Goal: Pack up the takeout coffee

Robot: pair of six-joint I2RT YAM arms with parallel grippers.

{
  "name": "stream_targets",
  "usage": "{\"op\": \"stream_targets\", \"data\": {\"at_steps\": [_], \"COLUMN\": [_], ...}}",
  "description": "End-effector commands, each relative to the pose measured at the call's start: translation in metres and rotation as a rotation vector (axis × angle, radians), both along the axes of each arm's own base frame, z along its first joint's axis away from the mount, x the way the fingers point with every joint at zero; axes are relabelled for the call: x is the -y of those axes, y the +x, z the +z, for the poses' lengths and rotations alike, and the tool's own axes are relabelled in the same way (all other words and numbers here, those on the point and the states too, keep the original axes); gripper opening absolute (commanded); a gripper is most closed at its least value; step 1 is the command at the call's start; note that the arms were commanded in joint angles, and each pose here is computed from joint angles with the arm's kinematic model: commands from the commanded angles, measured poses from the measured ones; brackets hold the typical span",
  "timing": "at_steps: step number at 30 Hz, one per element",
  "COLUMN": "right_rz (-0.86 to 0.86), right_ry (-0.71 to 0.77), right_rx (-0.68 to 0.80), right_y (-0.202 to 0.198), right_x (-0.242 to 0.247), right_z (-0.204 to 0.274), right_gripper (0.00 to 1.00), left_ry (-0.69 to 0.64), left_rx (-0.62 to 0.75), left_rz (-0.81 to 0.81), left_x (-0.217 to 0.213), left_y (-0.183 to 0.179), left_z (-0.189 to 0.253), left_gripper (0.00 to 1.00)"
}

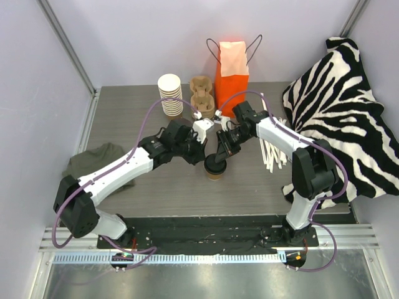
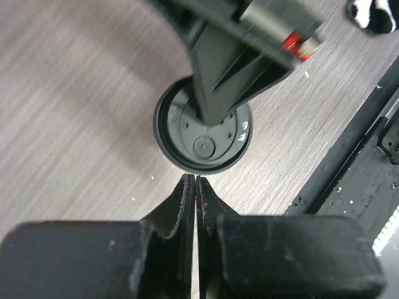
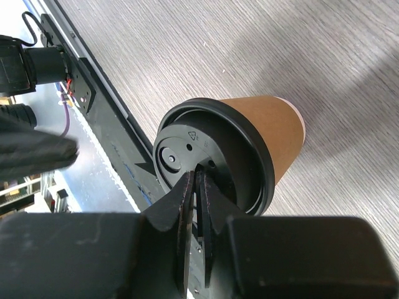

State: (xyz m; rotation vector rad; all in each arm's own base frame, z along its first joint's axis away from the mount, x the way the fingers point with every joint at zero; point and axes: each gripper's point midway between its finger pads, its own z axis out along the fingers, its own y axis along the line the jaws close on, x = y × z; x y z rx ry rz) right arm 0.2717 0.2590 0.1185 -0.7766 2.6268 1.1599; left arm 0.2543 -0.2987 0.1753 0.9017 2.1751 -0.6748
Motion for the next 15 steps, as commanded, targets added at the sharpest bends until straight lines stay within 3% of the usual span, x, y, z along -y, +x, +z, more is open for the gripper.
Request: {"op": "stream_targets", "data": {"at_steps": [1, 10, 15], "right_rz": [-0.011, -0.014, -0.014], "right_ry": [-0.06, -0.06, -0.06], "right_rx": [0.015, 0.013, 0.011], "right_y": [0.002, 0.003, 0.002], "right_x": [0.008, 0.008, 0.008], "right_z": [-0.016, -0.017, -0.019], "right_gripper": [0.16, 0.16, 0.16], "left_ry": [0.013, 0.081, 0.278], "left_rx": [0.088, 0.041, -0.019], "left_rz": [-0.042, -0.105, -0.16], "left_x": [0.013, 0.025, 0.007], "left_y": [0.006, -0.006, -0.007], "left_z": [0.021, -0.011, -0.071], "left_gripper": [0.07, 0.08, 0.06]}}
